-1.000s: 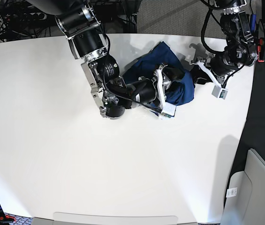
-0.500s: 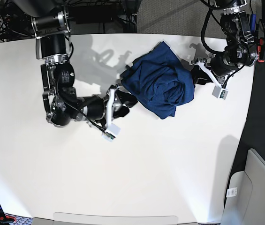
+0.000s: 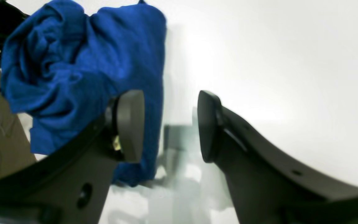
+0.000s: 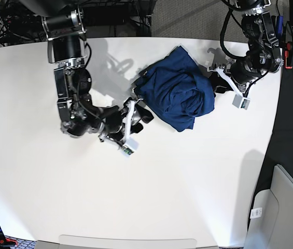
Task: Fold the T-shirt properly
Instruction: 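Press the folded bundle down with the right gripper and release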
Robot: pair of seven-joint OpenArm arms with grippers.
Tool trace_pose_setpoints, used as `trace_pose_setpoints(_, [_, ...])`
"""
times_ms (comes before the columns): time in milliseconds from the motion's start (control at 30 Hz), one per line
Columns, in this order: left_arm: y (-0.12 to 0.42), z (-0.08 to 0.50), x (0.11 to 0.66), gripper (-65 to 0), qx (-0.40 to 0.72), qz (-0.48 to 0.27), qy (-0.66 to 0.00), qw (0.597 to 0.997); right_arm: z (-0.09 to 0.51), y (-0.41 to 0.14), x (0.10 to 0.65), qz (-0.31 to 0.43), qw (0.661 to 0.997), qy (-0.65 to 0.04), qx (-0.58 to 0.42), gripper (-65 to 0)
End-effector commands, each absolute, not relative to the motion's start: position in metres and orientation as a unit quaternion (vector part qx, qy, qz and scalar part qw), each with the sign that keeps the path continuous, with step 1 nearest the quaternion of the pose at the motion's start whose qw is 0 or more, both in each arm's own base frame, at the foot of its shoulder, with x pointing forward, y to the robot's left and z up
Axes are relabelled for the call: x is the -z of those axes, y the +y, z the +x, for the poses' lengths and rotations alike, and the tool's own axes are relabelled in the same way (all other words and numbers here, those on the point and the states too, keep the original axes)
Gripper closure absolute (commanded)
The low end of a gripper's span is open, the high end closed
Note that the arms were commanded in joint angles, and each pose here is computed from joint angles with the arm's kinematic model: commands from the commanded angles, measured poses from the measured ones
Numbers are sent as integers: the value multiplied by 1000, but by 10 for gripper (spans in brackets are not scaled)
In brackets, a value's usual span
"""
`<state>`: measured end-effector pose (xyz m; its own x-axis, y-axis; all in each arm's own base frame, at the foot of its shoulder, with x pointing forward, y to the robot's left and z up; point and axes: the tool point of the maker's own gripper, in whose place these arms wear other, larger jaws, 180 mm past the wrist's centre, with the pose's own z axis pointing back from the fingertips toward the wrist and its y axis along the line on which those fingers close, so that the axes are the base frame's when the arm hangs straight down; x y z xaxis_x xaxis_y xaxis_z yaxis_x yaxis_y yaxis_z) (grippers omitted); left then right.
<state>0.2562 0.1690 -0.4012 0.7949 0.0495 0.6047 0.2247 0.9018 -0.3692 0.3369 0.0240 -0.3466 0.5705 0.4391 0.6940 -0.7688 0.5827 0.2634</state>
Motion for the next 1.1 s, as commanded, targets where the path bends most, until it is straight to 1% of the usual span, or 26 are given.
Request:
trace_pose_setpoints(0, [171,265,390,-224,54,-217,-337,915,346,36,328,290,823,-319,-369,-260])
trace_pose_setpoints(133, [171,265,390,-224,54,-217,-337,915,333,65,331,286,811,-306,-409,-260])
trace_pose_setpoints(367, [173,265,390,-224,52,-215,-339,914,284,129,332,302,758,-268,-512,-260])
trace_pose_setpoints(467, [174,265,389,-224,53,-214,-339,915,264,142,339,287,739,-239,-561,-260])
trace_pose_setpoints(600, [175,266,389,-224,52,-213,-340,915,250,149,343,275,721,-219,-597,-260])
trace_pose_setpoints(700, [176,266,388,-224,52,-211,-341,915,245,153,338,293,712,-215,-601,-260])
trace_pose_setpoints(767, [188,267,386,-224,38,-202,-348,915,243,156,333,312,708,-215,-596,-260])
trace_pose_setpoints(833, [206,268,381,-224,17,-188,-360,914,249,153,330,314,713,-221,-587,-260])
trace_pose_setpoints(933, [225,267,376,-224,-4,-173,-369,913,277,138,318,320,737,-254,-539,-260])
trace_pose_setpoints(1033, [225,272,354,-224,17,-156,-395,905,316,113,299,317,761,-298,-482,-260])
trace_pose_setpoints(1067, [222,268,350,-224,26,-152,-393,907,324,105,297,313,767,-306,-469,-260])
